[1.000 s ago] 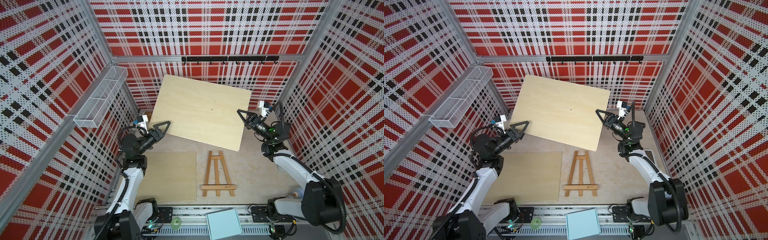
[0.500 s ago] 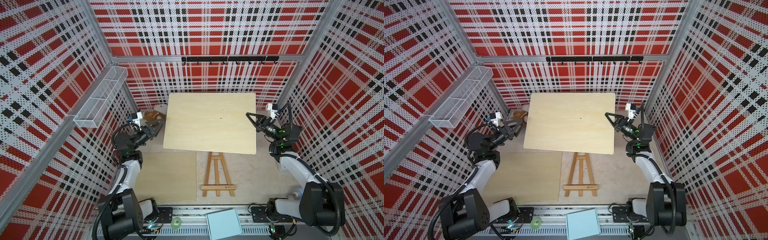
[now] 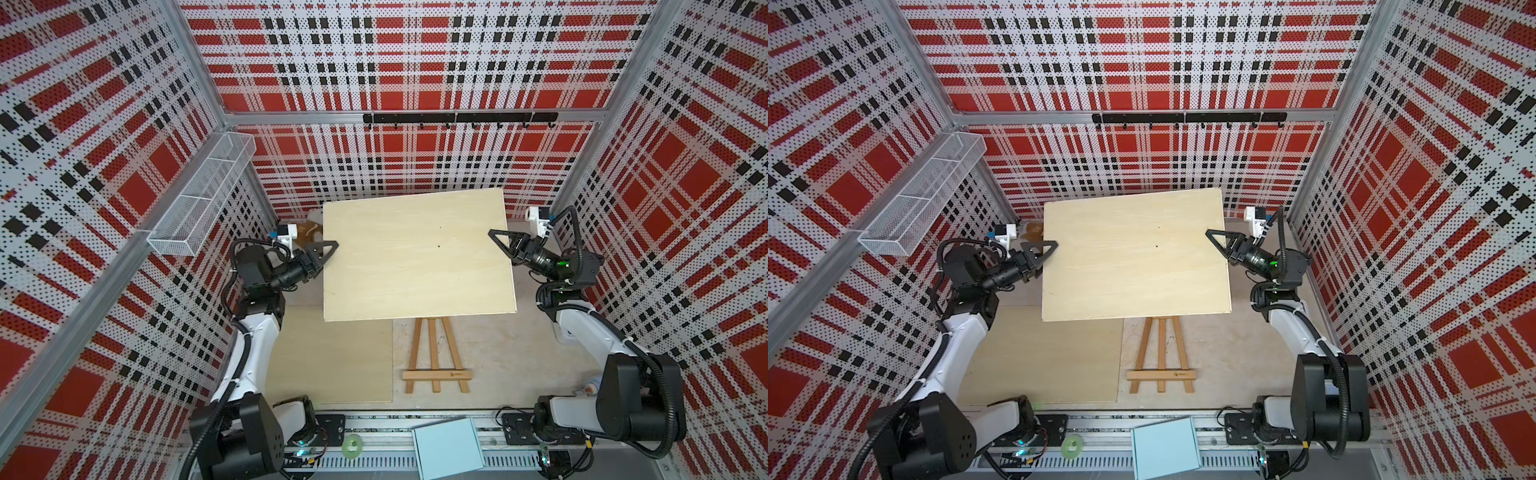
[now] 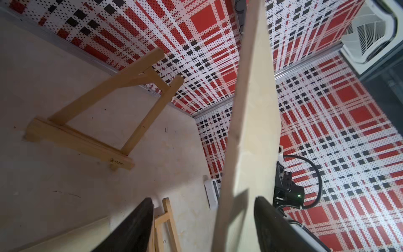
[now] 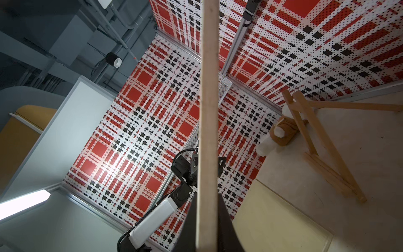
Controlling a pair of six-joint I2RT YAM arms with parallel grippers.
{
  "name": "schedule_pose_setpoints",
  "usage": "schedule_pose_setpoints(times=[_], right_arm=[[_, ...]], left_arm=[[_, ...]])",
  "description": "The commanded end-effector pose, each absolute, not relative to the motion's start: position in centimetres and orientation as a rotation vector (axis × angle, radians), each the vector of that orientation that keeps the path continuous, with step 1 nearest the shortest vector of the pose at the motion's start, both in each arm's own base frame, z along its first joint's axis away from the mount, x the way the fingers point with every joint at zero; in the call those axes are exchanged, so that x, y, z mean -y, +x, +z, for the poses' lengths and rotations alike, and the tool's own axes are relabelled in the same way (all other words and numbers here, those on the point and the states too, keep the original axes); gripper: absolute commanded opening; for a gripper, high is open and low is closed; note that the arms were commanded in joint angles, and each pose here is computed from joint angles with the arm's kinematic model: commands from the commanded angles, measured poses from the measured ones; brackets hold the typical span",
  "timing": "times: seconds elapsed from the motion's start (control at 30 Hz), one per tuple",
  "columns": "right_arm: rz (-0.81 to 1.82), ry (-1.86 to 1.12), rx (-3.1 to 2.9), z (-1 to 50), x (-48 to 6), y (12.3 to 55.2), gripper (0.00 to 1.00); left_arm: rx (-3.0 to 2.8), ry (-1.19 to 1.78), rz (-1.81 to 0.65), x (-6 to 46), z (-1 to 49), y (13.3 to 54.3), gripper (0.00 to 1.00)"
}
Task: Disassemble the easel
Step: Place the drawing board at the corner of the board.
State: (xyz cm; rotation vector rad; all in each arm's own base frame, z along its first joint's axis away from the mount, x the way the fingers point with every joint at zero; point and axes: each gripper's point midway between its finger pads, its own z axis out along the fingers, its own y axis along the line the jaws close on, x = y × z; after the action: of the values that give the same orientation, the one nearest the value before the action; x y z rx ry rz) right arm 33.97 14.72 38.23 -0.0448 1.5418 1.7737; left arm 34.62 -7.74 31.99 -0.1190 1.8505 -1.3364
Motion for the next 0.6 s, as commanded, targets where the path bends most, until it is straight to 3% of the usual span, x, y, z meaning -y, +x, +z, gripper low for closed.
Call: schedule_pose_setpoints(times=[0.0,0.17,0.37,0.57], right_arm=[[1.787,-0.086,-1.346,44.0,-14.0,33.0,0.0],[1.812,-0.054,-1.34,43.6,-13.7,33.8,0.0],[1.779,0.032,-1.351,42.3,-11.9,35.4,0.0],[1.789,0.034,-1.38,41.1,-10.9,37.0,0.0]], left_arm=[[-1.969,-0.035,-1.387,9.7,29.9,32.7,0.7],[-1.974,0.058,-1.498,12.0,30.5,31.4,0.59],[-1.926,0.058,-1.569,12.2,31.9,30.9,0.37],[-1.898,0.101,-1.619,13.4,33.5,30.2,0.25]])
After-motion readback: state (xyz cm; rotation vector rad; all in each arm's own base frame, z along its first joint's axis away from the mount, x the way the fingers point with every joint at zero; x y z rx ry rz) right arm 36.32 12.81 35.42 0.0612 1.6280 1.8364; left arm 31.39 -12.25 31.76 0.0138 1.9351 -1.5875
